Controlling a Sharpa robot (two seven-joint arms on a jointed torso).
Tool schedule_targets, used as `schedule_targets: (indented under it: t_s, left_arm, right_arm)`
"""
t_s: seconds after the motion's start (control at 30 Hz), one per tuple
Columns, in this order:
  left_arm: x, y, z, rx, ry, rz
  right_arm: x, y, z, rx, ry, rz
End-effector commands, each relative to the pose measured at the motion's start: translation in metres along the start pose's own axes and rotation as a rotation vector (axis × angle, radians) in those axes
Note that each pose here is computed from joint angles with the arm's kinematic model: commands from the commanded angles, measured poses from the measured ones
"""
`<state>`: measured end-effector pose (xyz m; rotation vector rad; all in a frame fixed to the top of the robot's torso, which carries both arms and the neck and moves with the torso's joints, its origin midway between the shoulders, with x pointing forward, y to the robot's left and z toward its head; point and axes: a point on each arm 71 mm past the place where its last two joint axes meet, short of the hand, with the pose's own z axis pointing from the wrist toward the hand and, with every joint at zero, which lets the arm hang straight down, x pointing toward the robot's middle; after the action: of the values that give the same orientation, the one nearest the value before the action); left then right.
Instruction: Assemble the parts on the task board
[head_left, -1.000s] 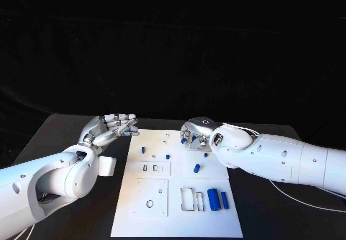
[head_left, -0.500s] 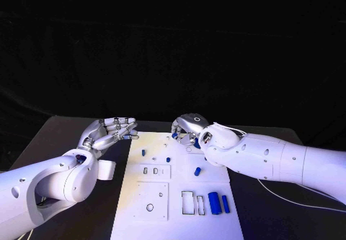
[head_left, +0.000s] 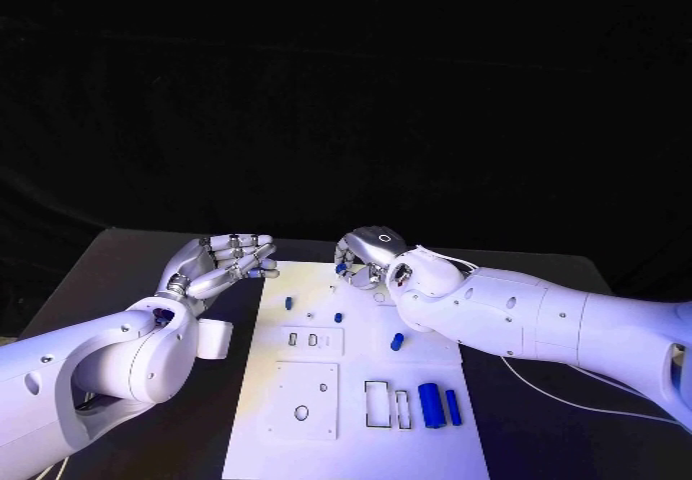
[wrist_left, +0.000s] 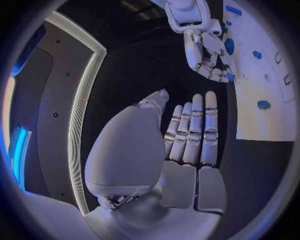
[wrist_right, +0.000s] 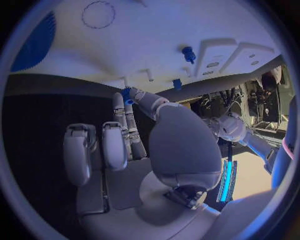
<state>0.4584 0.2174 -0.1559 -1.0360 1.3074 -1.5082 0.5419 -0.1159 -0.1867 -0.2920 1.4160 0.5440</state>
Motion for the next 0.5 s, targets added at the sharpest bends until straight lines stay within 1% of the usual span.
schedule_targets:
  t_s: [0.03, 0.1, 0.33, 0.5]
  left_arm:
    - [0.0032, -0.0019, 0.0008, 0.009, 0.021, -0.009]
    - [0.0034, -0.0023, 0.0009, 0.01, 0.021, -0.009]
    - [0.0037, -0.0074, 0.0019, 0.019, 0.023, -0.007]
    - [0.004, -0.0086, 0.0025, 0.022, 0.024, -0.006]
  right_arm:
    - [0.0032, 0.0004, 0.0013, -0.008, 0.01, 0.001]
    - [0.0048, -0.0002, 0.0016, -0.006, 0.018, -0.001]
    - [0.008, -0.0027, 0.0029, -0.002, 0.041, -0.007]
    - [0.0104, -0.0029, 0.0038, -0.001, 0.047, -0.009]
